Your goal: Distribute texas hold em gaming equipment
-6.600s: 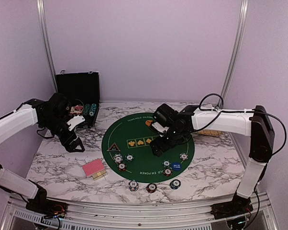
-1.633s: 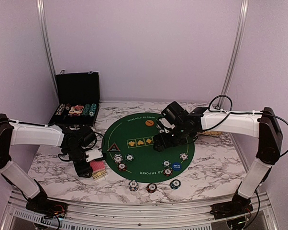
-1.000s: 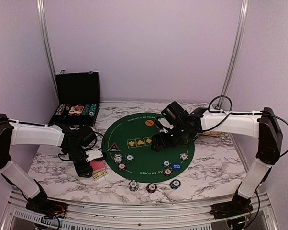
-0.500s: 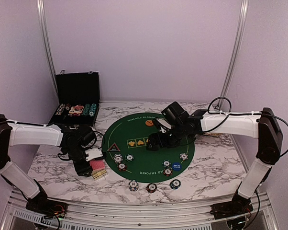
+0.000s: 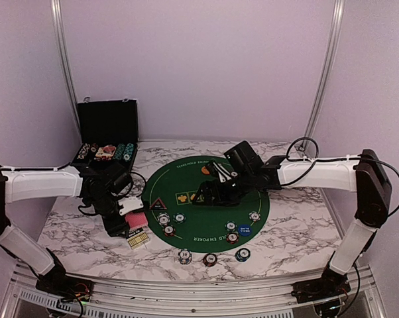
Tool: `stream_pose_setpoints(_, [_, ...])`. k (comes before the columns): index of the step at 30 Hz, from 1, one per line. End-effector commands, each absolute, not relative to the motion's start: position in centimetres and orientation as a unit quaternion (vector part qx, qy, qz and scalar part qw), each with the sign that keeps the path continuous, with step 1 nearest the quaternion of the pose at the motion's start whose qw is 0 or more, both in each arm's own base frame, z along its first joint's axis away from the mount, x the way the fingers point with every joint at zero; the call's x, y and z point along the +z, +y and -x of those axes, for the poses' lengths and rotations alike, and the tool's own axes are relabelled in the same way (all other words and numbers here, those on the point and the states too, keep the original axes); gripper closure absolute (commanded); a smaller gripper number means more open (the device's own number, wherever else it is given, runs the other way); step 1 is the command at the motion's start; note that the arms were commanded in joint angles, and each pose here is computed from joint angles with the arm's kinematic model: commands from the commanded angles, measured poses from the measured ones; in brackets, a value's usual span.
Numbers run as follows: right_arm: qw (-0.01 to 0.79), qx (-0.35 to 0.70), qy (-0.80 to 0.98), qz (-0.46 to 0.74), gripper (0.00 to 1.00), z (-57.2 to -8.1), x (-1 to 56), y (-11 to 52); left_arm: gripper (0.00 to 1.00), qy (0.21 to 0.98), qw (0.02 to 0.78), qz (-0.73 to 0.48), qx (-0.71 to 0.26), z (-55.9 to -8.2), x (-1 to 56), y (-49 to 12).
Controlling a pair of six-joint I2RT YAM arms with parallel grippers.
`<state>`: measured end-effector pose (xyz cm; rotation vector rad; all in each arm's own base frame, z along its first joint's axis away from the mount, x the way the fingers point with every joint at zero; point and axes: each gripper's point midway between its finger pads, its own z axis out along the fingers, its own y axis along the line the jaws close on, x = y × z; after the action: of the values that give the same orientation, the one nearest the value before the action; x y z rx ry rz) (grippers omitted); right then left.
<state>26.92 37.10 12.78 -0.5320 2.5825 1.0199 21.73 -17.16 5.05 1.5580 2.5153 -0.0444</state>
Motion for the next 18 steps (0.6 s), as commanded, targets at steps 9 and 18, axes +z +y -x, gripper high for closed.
stream_pose_setpoints(9, [0.136, 0.493, 0.833, 0.211, 0.04, -26.0, 17.3, 43.5, 1.00, 0.835, 0.136, -0.529, -0.055, -22.0, 10.8, -20.2])
stream_pose_setpoints(18, [0.110, 0.563, 0.790, 0.218, 0.06, -25.3, 19.2, 46.7, 1.00, 0.827, 0.167, -0.532, -0.066, -23.2, 13.6, -21.8])
